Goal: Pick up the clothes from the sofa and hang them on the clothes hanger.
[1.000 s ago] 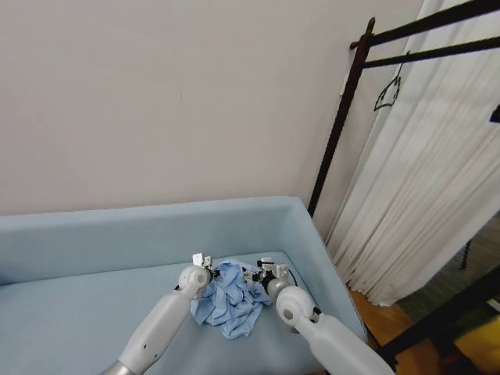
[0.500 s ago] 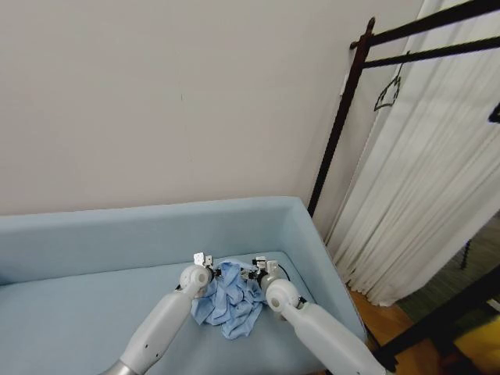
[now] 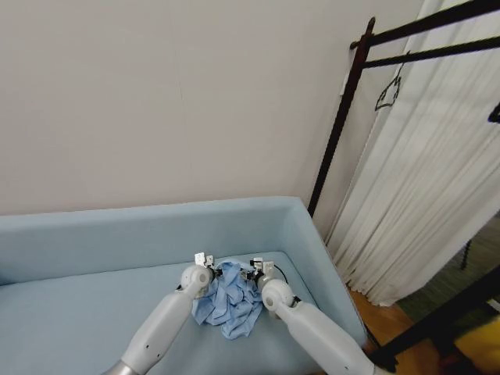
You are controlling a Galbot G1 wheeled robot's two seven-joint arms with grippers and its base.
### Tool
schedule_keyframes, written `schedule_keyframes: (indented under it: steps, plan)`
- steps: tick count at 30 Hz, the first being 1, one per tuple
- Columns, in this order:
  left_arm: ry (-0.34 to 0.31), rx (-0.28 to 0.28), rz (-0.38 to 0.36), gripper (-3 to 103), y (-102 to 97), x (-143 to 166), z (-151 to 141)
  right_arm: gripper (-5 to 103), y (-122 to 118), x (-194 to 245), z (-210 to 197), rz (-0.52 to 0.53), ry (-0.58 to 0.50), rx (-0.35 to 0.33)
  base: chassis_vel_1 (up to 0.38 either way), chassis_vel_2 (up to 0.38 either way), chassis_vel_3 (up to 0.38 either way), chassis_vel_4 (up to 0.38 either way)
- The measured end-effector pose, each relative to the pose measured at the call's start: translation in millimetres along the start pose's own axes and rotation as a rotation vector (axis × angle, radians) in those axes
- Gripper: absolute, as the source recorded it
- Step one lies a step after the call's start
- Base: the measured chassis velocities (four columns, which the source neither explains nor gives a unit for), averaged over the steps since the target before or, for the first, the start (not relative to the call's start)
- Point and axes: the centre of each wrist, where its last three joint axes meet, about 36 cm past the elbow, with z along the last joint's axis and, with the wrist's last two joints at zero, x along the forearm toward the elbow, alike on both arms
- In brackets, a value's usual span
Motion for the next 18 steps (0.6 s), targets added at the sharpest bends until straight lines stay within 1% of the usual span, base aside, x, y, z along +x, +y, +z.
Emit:
schedule_keyframes:
  steps: [1, 3, 4, 6, 7, 9, 10, 11, 12, 15, 17, 18]
  plan:
    - [0.0, 0.0, 0.0, 0, 0.0, 0.0, 0.0, 75, 0.0, 0.0, 0.0, 0.0, 0.0, 0.0, 0.0, 0.0, 0.0, 0.0]
    - [-0.001, -0.001, 0.001, 0, -0.4, 0.4, -0.7, 64, -1.3, -0.4, 1.8, 0.001, 0.002, 0.0, 0.0, 0.0, 0.0, 0.0]
    - [-0.002, -0.001, 0.001, 0, -0.4, 0.5, -1.1, 64, -1.9, -0.4, 2.4, 0.002, 0.002, 0.0, 0.0, 0.0, 0.0, 0.0]
    - [-0.004, -0.002, 0.0, 0, 0.0, 0.9, -2.0, 53, -2.8, -0.4, 3.4, 0.004, 0.003, -0.001, 0.0, 0.0, 0.0, 0.0]
    - [-0.004, -0.002, 0.0, 0, 0.0, 0.9, -2.0, 53, -2.8, -0.4, 3.4, 0.004, 0.003, -0.001, 0.0, 0.0, 0.0, 0.0]
    - [-0.004, -0.002, -0.001, 0, 0.3, 1.0, -2.5, 42, -3.3, -0.3, 4.0, 0.005, 0.002, -0.002, 0.0, 0.0, 0.0, 0.0]
    - [-0.005, -0.002, -0.001, 0, 0.4, 1.1, -2.7, 42, -3.5, -0.3, 4.4, 0.006, 0.002, -0.002, 0.0, 0.0, 0.0, 0.0]
    - [-0.005, -0.002, -0.001, 0, 0.4, 1.0, -3.1, 37, -3.6, -0.1, 4.9, 0.006, 0.002, -0.002, 0.0, 0.0, 0.0, 0.0]
    - [-0.005, -0.002, -0.001, 0, 0.4, 1.0, -3.1, 37, -3.6, -0.1, 4.9, 0.006, 0.002, -0.002, 0.0, 0.0, 0.0, 0.0]
    - [-0.007, -0.001, 0.003, 0, 0.1, 1.1, -3.6, 20, -2.7, 2.3, 4.4, 0.003, -0.005, 0.001, 0.0, 0.0, 0.0, 0.0]
    - [-0.008, 0.001, 0.004, 0, 0.1, 1.1, -3.7, 20, -2.4, 3.2, 3.9, 0.003, -0.01, 0.004, 0.0, 0.0, 0.0, 0.0]
    - [-0.01, 0.002, 0.007, 0, 0.0, 1.2, -3.7, 15, -2.0, 4.1, 3.4, 0.002, -0.015, 0.006, 0.0, 0.0, 0.0, 0.0]
